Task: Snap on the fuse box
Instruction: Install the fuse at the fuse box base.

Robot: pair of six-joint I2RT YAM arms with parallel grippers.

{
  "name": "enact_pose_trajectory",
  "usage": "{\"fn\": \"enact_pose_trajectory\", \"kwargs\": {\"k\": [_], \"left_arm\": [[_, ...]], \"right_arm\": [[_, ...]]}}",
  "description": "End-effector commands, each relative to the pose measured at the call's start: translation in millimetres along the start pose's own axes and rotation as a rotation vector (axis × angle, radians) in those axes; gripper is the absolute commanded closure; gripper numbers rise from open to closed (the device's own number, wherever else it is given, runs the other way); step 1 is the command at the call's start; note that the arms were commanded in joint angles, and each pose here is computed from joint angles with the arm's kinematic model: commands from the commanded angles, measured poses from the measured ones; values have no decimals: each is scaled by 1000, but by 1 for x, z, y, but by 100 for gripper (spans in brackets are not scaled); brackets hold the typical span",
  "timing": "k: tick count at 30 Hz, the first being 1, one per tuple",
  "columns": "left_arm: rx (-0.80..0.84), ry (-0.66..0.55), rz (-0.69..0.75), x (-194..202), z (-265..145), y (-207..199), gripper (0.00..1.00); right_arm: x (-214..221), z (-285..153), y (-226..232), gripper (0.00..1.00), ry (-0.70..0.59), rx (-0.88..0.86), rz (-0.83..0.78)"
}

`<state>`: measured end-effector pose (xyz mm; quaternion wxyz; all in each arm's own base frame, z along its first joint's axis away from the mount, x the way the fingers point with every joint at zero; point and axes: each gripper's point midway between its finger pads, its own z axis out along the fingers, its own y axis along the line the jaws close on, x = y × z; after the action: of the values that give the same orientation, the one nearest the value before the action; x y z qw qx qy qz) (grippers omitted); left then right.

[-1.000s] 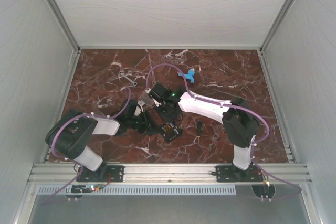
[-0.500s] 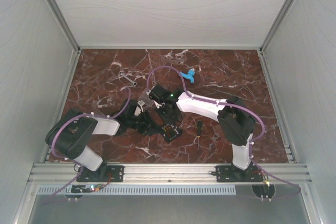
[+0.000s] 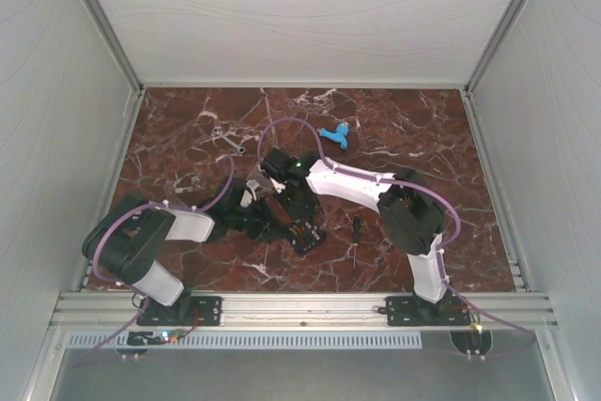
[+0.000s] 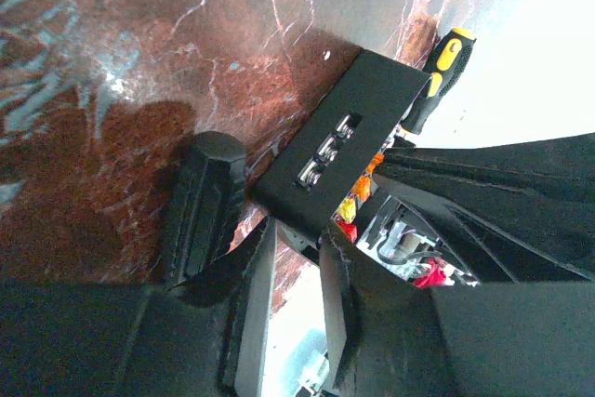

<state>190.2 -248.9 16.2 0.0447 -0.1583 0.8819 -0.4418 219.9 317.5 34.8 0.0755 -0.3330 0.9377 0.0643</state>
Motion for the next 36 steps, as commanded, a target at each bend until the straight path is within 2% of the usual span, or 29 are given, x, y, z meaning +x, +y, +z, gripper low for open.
{"fn": "enact_pose_trajectory", "kwargs": {"k": [1, 10, 13, 16, 21, 25, 29, 36], "left_arm": [[15, -21, 35, -8, 4, -8, 76], [16, -21, 32, -7, 5, -6, 76], [18, -23, 33, -7, 4, -6, 76], [18, -26, 34, -7, 4, -6, 76], [19, -27, 33, -7, 4, -6, 76], [19, -28, 32, -7, 3, -6, 76], [20, -32, 33, -7, 2, -7, 76], [20, -30, 33, -7, 2, -7, 76]], "right_arm": [[48, 73, -12, 100, 202, 71, -24], [65, 114, -21, 100, 280, 137, -35], [66, 114, -18, 100, 279, 125, -40], [53, 95, -9, 100, 207, 93, -54], [20, 37, 3, 100, 24, 51, -47], [8, 2, 5, 100, -62, 46, -32], [6, -12, 2, 99, -94, 56, -15], [11, -11, 1, 99, -70, 52, -4]]}}
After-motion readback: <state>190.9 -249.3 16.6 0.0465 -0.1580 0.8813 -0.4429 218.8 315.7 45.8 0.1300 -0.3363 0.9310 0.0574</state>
